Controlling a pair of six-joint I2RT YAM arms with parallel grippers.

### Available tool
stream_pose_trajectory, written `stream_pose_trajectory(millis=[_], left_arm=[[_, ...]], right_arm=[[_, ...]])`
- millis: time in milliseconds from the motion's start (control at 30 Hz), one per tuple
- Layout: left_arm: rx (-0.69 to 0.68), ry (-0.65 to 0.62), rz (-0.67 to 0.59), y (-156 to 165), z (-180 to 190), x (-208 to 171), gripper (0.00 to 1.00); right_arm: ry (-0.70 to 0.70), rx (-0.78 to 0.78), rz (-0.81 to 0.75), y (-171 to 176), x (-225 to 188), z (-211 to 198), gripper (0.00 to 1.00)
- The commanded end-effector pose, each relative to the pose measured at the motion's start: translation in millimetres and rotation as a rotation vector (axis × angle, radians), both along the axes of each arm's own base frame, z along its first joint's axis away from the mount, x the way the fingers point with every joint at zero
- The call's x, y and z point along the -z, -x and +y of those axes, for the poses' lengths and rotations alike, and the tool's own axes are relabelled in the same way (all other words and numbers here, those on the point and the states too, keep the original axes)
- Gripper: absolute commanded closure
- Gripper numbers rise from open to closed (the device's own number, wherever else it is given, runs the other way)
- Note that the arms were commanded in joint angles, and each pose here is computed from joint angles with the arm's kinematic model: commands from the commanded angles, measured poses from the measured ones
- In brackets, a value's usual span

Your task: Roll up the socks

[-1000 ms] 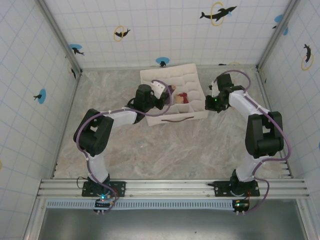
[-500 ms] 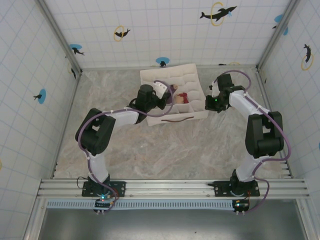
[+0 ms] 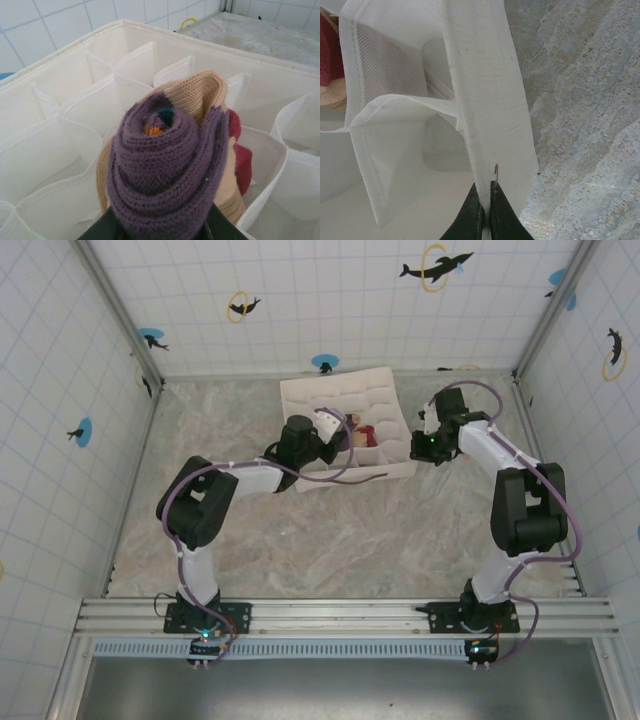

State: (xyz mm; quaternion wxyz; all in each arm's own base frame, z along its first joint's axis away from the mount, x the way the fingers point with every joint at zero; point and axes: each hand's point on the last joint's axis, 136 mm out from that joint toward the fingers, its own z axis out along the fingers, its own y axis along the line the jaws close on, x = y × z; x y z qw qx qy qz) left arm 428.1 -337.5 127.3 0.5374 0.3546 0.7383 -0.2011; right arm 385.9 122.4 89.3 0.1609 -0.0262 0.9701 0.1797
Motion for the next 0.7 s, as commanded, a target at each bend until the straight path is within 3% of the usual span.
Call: stream_pose_trajectory(millis=[0, 367, 467, 567, 667], left_arm=[[-0.008, -0.021, -0.063, -3, 4, -2, 1.0], [-0.01, -0.038, -0.059, 2, 9, 7, 0.95], [-0.003, -0.033, -0.062, 5, 9, 6, 0.85], [-0.006, -0.052, -0.047, 5, 10, 10, 0.65], [-0.014, -0.056, -0.032, 5, 12, 10, 0.52]], right_arm=[[0.044, 0.013, 0.265, 55, 45, -10, 1.0], [0.044, 0.016, 0.272, 56, 46, -11, 1.0], [0.044, 0.021, 0.272, 57, 46, -12, 1.0], [0.04, 0.023, 0.273, 57, 45, -12, 1.0], [0.041, 0.023, 0.275, 58, 46, -12, 1.0]])
